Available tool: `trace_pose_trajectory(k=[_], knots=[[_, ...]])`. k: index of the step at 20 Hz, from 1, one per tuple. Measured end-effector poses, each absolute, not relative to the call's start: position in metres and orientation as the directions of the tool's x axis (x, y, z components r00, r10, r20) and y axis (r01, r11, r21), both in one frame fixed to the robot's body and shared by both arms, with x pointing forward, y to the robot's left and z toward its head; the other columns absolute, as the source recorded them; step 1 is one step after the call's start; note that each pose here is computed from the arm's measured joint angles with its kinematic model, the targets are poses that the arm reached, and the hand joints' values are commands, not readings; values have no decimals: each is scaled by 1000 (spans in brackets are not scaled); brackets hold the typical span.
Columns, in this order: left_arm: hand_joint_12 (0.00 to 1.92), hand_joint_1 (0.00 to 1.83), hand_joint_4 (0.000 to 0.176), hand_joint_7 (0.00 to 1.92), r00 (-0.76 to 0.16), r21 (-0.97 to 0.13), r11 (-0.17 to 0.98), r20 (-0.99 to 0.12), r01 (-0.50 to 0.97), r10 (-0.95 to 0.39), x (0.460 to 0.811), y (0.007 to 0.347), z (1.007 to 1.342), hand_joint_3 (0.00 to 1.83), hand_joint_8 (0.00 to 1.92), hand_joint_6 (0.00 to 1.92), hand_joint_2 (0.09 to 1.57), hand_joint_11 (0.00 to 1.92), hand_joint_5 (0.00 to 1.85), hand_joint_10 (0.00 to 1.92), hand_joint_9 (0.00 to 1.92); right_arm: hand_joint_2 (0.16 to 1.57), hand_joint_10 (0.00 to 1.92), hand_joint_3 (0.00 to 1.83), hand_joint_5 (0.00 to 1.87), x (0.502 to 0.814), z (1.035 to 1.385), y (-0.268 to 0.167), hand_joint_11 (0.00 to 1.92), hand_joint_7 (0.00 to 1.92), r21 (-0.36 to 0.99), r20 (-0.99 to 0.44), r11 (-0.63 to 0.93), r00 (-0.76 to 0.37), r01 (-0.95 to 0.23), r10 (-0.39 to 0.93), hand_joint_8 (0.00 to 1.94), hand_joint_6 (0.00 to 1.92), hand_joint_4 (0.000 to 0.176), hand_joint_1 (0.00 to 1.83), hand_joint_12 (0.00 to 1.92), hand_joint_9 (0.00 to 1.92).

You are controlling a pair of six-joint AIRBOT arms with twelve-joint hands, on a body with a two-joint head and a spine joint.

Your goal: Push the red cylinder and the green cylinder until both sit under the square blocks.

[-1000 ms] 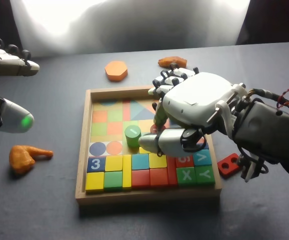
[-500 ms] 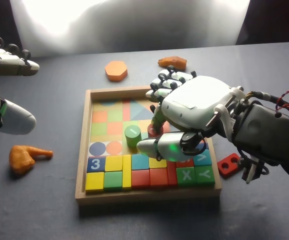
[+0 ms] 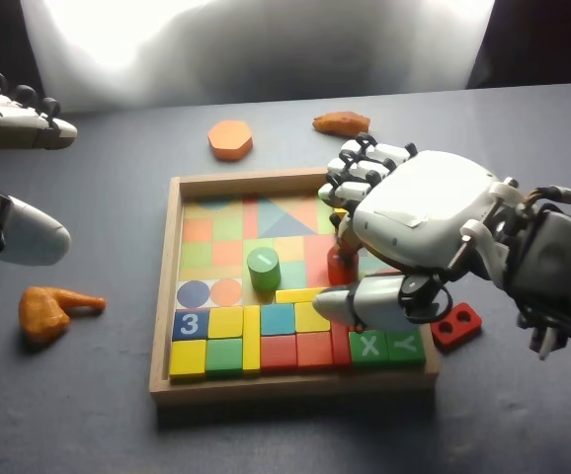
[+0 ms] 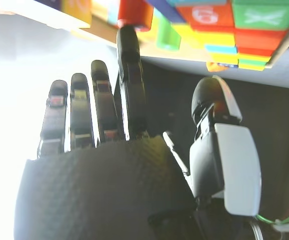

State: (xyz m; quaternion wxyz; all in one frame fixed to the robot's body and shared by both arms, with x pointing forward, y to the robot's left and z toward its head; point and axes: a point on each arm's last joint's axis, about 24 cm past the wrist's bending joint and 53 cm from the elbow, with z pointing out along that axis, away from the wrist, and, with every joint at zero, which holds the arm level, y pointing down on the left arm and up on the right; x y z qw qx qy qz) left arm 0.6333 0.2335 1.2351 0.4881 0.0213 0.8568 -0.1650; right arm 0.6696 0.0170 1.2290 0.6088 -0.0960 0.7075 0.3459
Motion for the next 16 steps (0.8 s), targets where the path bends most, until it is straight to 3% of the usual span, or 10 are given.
trace_pose_trajectory(k=[1,3,6,11,16], knots=[[179,0,0,36,-523,-262,945,-843,197,-124,633,234,1235,2,0,0,1123,0,0,2,48,1192,9,8,834,668,1228,14,23,222,369,-929,743,-244,-558,278,0,3,0,75,12,87],[286,0,0,59,-523,-261,945,-844,197,-124,633,234,1235,4,4,3,1140,0,15,6,71,1197,1,0,847,666,1226,7,0,230,367,-929,745,-253,-557,269,13,0,0,86,301,121],[259,0,0,37,-523,-262,944,-843,198,-125,633,233,1235,5,3,3,1151,0,9,4,55,1193,15,0,823,662,1223,-3,0,290,354,-934,755,-253,-552,253,11,1,0,69,429,153],[222,0,0,44,-523,-262,945,-843,198,-125,633,233,1235,6,1,5,1172,0,22,0,57,1212,9,1,843,655,1221,-10,0,285,330,-942,760,-249,-560,225,7,9,0,60,277,128],[229,0,0,44,-522,-261,945,-844,198,-124,633,234,1235,0,1,0,1157,0,0,5,65,1208,16,0,839,657,1221,-20,0,314,325,-943,768,-251,-552,218,4,3,0,102,493,170]])
